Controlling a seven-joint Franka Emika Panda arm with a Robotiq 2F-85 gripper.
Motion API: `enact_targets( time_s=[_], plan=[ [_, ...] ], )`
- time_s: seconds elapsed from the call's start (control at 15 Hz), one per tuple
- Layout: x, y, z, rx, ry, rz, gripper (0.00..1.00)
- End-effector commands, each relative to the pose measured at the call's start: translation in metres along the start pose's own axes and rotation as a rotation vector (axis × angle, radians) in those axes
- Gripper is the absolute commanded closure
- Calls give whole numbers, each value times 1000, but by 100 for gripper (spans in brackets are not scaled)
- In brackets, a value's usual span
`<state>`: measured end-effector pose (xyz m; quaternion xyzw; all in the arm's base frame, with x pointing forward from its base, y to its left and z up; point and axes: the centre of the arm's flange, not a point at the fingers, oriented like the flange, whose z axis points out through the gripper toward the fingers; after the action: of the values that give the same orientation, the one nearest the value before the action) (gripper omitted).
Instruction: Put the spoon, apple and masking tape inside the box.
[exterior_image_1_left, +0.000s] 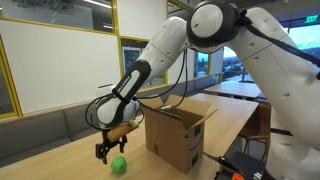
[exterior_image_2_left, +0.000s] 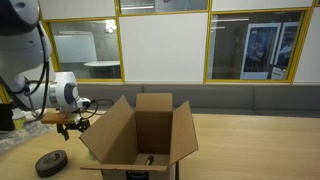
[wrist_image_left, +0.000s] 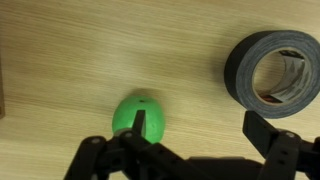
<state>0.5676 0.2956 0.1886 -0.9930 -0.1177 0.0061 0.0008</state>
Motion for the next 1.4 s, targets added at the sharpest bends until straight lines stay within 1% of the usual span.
enact_targets(
  time_s=[0.0,0.53,0.87,1.33],
  plan=[
    [31,-5,23,-23,46,43,0],
    [49,14,75,-97,61,96,0],
    [61,23,98,-141,72,114,0],
    [69,34,117,-153,73,133,0]
  ],
)
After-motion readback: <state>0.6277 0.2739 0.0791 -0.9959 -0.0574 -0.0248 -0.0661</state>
